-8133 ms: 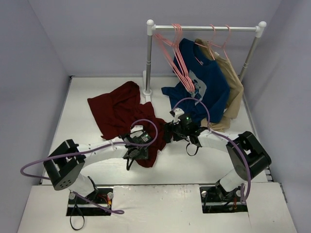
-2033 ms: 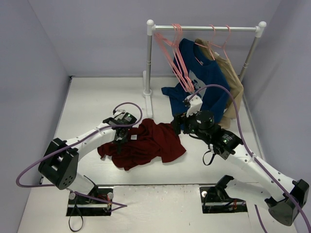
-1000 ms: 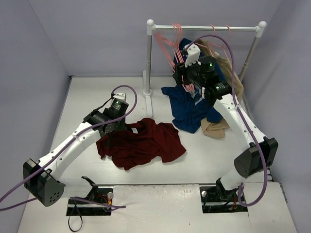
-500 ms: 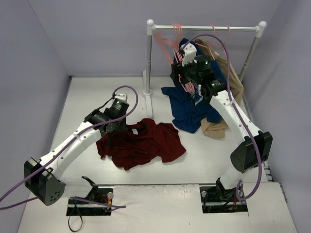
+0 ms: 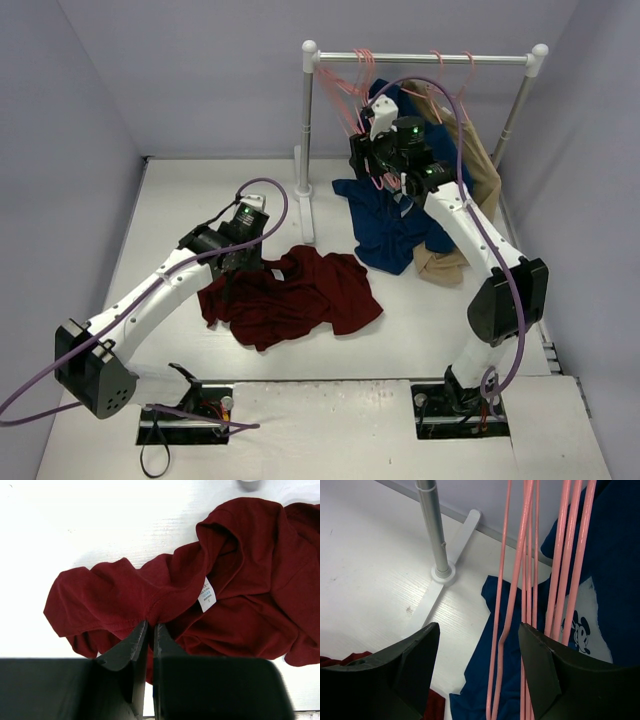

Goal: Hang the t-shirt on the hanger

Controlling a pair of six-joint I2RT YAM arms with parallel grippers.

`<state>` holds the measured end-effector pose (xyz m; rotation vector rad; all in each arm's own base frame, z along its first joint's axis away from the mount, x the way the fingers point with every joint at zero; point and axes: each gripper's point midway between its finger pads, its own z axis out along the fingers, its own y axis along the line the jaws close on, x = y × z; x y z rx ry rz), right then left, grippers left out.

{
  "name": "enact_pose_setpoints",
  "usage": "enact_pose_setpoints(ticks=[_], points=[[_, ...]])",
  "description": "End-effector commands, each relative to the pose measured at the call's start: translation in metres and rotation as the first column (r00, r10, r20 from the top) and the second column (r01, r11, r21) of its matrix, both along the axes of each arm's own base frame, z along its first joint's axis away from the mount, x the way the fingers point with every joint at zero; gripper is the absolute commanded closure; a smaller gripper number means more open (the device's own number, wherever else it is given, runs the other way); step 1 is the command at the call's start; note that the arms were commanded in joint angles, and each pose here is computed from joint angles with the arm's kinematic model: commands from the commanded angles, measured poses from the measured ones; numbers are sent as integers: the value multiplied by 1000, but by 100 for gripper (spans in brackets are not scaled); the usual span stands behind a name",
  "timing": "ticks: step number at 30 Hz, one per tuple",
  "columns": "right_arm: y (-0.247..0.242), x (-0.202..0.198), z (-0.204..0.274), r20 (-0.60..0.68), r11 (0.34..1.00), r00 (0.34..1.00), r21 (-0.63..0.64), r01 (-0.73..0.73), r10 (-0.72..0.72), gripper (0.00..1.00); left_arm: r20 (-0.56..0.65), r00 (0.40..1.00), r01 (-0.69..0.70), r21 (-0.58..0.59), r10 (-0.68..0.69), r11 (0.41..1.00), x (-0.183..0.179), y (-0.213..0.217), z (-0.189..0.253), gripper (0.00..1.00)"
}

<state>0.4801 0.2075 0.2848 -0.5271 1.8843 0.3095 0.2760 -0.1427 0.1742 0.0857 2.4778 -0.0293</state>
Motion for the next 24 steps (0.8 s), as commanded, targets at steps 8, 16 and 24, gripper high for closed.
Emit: enact_pose_setpoints(ticks=[8, 16, 24], points=[[-10, 19, 35, 108, 998, 993, 40, 41, -45, 49, 52, 999, 4, -29, -2, 1000, 10, -3, 19, 100], [-14, 28, 37, 117, 997, 992, 49, 51, -57, 68, 50, 999, 9, -27, -7, 1000, 9, -3, 20, 100], [-14, 34, 39, 119, 997, 992, 70, 45, -53, 91, 51, 999, 18, -23, -17, 1000, 11, -5, 20, 100]])
